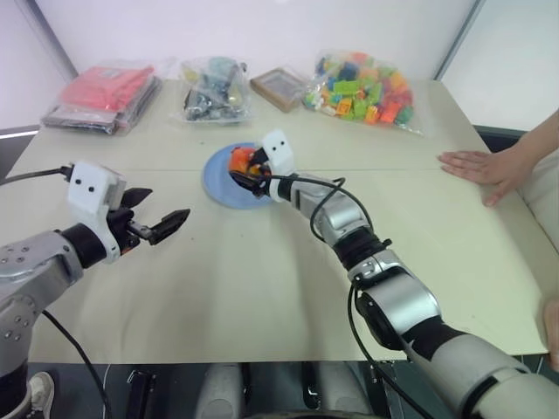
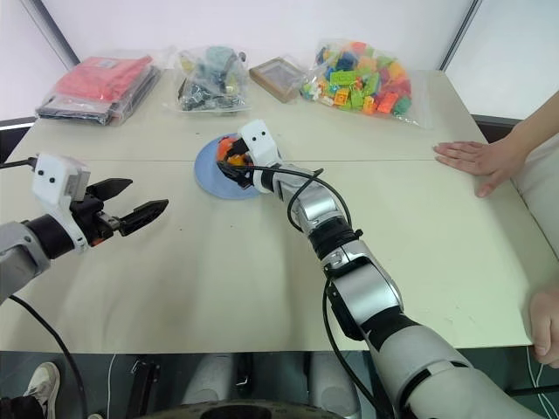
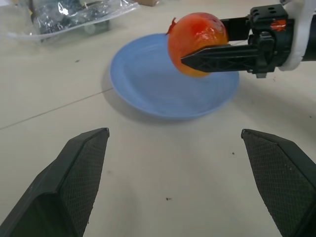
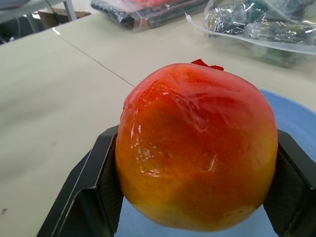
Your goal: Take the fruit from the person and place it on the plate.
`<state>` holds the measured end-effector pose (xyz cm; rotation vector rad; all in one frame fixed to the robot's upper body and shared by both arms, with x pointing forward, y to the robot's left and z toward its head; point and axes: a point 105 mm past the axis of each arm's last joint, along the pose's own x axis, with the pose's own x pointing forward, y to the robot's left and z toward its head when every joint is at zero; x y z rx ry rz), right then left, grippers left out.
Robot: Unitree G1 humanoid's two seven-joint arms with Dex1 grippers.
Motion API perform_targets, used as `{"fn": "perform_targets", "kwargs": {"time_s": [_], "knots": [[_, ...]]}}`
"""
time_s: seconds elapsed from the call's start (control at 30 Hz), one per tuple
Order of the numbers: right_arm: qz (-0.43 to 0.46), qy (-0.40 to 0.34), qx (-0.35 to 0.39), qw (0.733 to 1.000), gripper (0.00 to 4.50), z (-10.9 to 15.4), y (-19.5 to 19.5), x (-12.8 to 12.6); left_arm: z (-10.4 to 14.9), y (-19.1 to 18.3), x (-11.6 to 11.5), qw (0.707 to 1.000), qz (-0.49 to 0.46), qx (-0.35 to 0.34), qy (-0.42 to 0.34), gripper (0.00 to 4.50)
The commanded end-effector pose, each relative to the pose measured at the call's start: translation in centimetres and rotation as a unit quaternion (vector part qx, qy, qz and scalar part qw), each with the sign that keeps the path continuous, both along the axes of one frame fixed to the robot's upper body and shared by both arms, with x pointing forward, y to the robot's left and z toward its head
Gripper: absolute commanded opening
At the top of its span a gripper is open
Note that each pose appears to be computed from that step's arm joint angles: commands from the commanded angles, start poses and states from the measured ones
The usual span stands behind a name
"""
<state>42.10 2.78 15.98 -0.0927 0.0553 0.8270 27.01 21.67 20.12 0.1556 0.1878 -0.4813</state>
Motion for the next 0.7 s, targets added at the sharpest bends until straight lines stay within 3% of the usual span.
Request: {"fn": "perform_targets", "kwargs": {"time_s": [0.03,0.23,0.4,0.5,0.7], "knots": [[0.004,-0.027,0.011,1.000,4.49,1.5,0.1,0.3,1.3,-0.4,0.0,0.999,-0.010,0.012,-0.031,4.50],[0.002,-0.027,0.013,1.000,4.49,1.8,-0.7,0.3,1.4,-1.0,0.3,0.999,-0.023,0.011,-0.033,4.50],[0.016,-0.059,0.004,0.998,4.49,4.3,-4.6,-0.8,1.5,-1.6,0.6,0.999,-0.041,0.008,-0.034,4.50],[0.042,-0.073,-0.019,0.996,4.49,5.7,-9.0,-3.7,1.5,-1.8,0.9,0.998,-0.047,0.007,-0.033,4.50],[0.086,-0.067,-0.097,0.989,4.49,5.5,-14.7,-9.6,1.4,-1.6,1.3,0.998,-0.047,0.006,-0.033,4.50]]}}
